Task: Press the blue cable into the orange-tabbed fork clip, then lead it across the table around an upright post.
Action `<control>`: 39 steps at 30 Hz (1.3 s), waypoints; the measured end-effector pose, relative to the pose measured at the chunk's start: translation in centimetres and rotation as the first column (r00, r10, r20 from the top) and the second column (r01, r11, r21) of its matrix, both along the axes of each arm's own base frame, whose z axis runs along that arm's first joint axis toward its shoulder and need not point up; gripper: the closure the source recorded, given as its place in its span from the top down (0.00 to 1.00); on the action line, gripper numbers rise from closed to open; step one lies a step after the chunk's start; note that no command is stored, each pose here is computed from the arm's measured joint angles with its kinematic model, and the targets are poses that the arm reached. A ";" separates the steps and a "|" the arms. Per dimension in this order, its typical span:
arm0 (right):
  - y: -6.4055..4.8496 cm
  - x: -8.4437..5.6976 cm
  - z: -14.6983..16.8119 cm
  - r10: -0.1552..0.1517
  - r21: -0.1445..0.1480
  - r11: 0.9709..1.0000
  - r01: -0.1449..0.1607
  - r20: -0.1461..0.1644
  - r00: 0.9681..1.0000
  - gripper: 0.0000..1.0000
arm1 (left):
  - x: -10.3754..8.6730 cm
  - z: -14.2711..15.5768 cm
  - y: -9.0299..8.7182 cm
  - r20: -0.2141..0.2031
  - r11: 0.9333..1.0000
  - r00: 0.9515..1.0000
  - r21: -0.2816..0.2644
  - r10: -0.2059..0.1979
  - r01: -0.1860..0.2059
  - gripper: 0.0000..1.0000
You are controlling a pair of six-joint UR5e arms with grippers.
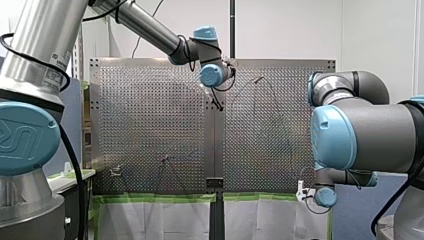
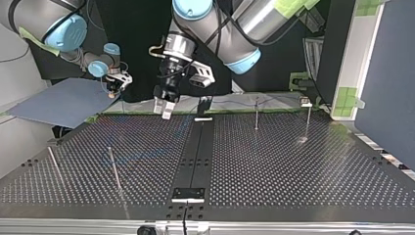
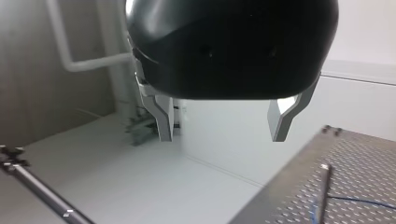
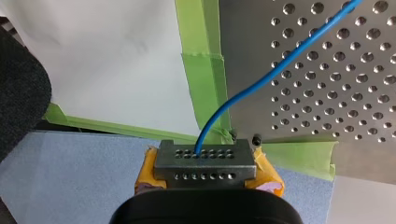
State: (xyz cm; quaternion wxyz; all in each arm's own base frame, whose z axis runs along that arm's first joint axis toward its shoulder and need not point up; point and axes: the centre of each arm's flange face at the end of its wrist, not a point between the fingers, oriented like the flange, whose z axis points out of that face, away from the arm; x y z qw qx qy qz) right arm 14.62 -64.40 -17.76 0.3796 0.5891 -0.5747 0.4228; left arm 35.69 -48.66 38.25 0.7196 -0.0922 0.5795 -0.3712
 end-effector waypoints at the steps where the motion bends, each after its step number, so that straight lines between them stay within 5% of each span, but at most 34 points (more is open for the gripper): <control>1: 0.0 0.1 0.0 0.001 0.000 1.000 -0.001 0.000 1.000 0.00 | -0.2 0.2 0.2 0.002 1.000 1.000 -0.012 0.001 -0.001 1.00; 10: 0.1 0.4 0.0 0.006 0.000 1.000 -0.006 -0.002 1.000 0.00 | -0.6 -3.2 1.3 -0.013 0.999 0.999 -0.006 0.050 -0.050 1.00; 22: 0.2 0.8 0.0 0.013 0.000 1.000 -0.013 -0.002 1.000 0.00 | -1.4 -7.0 3.4 -0.009 0.985 0.987 0.065 0.159 -0.158 1.00; 31: 0.3 1.1 0.0 0.017 0.000 1.000 -0.017 -0.002 1.000 0.00 | -1.8 -10.0 4.9 -0.014 0.985 0.987 0.061 0.159 -0.158 1.00; 39: 0.3 1.2 0.0 0.020 0.000 1.000 -0.020 -0.002 1.000 0.00 | -2.3 -15.7 6.4 -0.104 0.978 0.981 0.148 0.166 -0.150 1.00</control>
